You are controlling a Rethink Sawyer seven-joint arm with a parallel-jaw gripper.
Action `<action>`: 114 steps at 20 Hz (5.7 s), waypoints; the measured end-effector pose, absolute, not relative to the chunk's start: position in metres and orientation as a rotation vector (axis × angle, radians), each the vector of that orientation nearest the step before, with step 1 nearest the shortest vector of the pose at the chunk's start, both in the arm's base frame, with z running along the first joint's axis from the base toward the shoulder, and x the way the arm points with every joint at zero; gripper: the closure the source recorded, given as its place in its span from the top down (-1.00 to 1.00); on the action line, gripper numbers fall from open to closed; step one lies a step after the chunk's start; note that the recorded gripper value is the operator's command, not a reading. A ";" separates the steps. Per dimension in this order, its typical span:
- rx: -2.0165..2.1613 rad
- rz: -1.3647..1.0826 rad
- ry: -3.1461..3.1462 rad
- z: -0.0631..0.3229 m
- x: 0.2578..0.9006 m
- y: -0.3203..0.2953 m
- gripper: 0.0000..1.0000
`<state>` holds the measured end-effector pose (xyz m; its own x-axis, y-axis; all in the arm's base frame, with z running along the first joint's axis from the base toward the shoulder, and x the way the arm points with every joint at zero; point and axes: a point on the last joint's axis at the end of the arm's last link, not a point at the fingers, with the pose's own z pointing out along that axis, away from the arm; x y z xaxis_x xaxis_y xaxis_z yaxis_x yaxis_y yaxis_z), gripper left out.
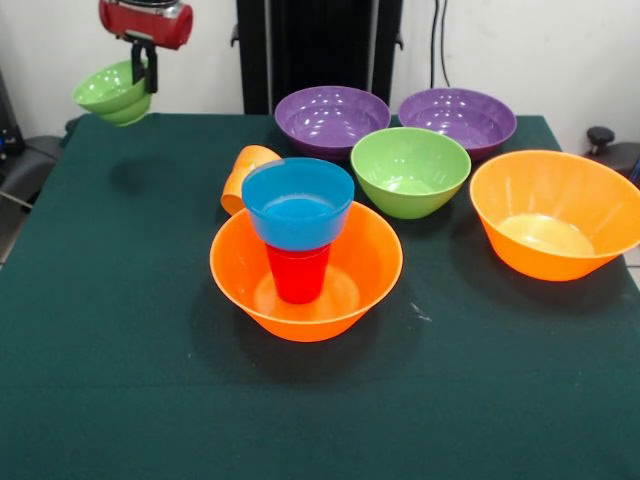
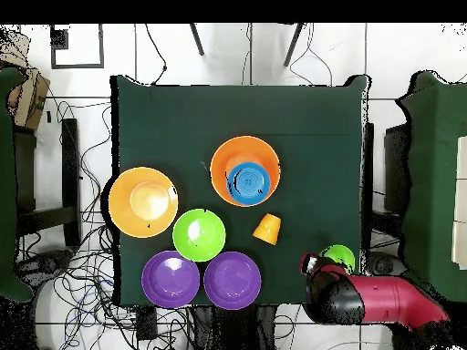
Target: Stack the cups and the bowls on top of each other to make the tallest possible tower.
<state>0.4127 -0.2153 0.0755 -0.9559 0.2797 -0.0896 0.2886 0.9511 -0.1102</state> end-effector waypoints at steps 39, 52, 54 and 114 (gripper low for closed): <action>0.451 -0.265 3.041 0.182 0.521 -0.114 -1.00; 0.421 -0.287 3.036 0.193 0.510 -0.102 -1.00; 0.402 -0.287 3.037 0.193 0.512 -0.096 -1.00; 0.171 -0.251 3.073 0.191 0.635 0.055 -1.00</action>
